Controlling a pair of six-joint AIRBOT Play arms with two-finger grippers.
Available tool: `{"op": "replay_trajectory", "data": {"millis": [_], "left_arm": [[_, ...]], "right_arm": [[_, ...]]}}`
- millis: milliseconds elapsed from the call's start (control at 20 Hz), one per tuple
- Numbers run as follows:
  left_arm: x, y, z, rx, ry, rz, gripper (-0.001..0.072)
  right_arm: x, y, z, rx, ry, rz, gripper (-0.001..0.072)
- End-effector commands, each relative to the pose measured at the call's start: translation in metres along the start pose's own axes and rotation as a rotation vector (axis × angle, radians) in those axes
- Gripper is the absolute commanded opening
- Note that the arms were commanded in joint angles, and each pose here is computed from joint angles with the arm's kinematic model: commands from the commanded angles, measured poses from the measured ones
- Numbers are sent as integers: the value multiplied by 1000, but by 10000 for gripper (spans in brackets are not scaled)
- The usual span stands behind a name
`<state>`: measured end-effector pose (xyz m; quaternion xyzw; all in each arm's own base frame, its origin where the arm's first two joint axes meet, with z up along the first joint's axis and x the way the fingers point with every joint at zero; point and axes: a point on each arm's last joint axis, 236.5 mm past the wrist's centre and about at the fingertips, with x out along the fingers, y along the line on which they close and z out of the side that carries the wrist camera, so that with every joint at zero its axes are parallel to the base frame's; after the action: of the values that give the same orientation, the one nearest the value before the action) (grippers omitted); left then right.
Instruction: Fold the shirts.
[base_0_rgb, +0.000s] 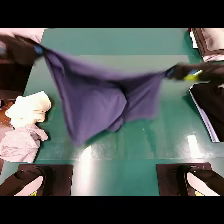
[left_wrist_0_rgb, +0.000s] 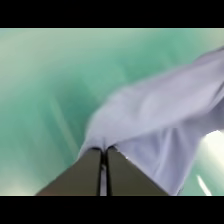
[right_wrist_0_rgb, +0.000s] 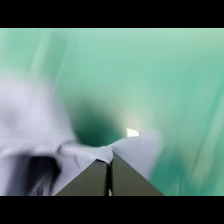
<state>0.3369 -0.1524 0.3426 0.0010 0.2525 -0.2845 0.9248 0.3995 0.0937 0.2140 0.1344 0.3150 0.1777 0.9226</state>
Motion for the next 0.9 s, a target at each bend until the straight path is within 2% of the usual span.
{"op": "replay_trajectory", "data": {"millis": [0, 200, 450, 700, 850], "left_arm": [[-62, -16, 62, 80, -200, 34, 25], [-126, -48, 106, 158, -382, 22, 25], [-180, -97, 118, 186, -524, -95, 25], [-221, -124, 121, 217, -627, -140, 25], [-189, -103, 108, 207, -516, -94, 24]], "right_arm": [[-124, 7, 105, -78, -356, -103, 11], [-232, 54, 157, -196, -614, -138, 10], [-325, 113, 176, -350, -825, -155, 11], [-359, 140, 194, -424, -907, -148, 11], [-329, 124, 203, -399, -832, -137, 10]]}}
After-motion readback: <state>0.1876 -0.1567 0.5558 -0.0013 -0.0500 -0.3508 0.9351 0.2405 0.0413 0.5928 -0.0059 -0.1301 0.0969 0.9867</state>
